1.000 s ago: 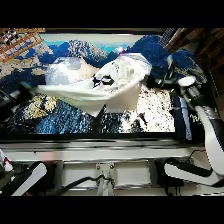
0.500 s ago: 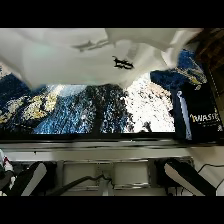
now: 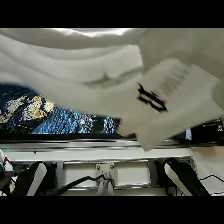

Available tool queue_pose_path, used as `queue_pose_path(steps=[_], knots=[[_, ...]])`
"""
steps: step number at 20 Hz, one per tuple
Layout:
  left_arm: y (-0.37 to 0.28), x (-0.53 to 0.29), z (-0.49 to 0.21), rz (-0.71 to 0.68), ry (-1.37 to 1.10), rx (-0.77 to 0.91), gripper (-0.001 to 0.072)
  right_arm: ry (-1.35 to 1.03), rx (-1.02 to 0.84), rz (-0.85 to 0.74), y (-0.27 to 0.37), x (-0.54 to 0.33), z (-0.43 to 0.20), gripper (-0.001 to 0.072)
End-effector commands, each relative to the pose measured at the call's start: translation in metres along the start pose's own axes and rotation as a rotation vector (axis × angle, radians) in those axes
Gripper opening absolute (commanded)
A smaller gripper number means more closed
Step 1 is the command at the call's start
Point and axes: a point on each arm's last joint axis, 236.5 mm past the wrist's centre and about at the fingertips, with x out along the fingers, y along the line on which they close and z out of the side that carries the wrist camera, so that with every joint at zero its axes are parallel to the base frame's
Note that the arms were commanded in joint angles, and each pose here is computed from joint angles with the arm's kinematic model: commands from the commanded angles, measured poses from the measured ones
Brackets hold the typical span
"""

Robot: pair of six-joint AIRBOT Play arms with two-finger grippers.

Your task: Fold the clothes and pants, and hang the long-sleeved shirts on hangers.

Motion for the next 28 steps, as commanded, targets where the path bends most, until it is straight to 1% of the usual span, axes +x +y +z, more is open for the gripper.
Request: queue_pose_path(steps=[1,4,6,9,11,13,15,18,20,22,25,28], knots=[[0.009,-0.006,-0.008,0.077,0.057,0.112,0.0000,0.010,-0.042,-0.162,-0.027,-0.016,0.003,0.0019],[0.055,-0.003,-0.043,0.187,0.192,0.165,0.0000,0.176,0.011,-0.245,-0.073,0.009,-0.048,0.0019],[0.084,0.000,-0.089,0.199,0.347,0.142,-0.0002,0.339,0.066,-0.270,-0.104,0.032,-0.103,0.0019],[0.118,0.005,-0.179,0.133,0.611,0.001,0.0000,0.604,0.169,-0.312,-0.160,0.063,-0.204,0.0020],[0.135,0.005,-0.244,0.076,0.778,-0.113,0.0000,0.723,0.236,-0.343,-0.198,0.082,-0.269,0.0020],[0.156,0.011,-0.309,0.041,0.894,-0.226,-0.0001,0.836,0.302,-0.375,-0.235,0.095,-0.338,0.0020],[0.176,0.020,-0.379,0.027,0.981,-0.335,0.0000,0.914,0.366,-0.405,-0.267,0.103,-0.404,0.0020],[0.191,0.024,-0.489,0.016,1.105,-0.467,-0.0002,0.950,0.463,-0.434,-0.303,0.116,-0.487,0.0020],[0.206,0.022,-0.550,0.054,1.155,-0.458,-0.0002,0.936,0.456,-0.457,-0.326,0.123,-0.526,0.0018],[0.225,0.016,-0.591,0.119,1.196,-0.390,-0.0003,0.896,0.441,-0.486,-0.347,0.129,-0.548,0.0018],[0.244,0.021,-0.601,0.176,1.172,-0.317,-0.0003,0.884,0.441,-0.524,-0.368,0.126,-0.569,0.0018],[0.238,0.018,-0.596,0.157,1.188,-0.332,-0.0004,0.952,0.436,-0.531,-0.367,0.112,-0.583,0.0020]])
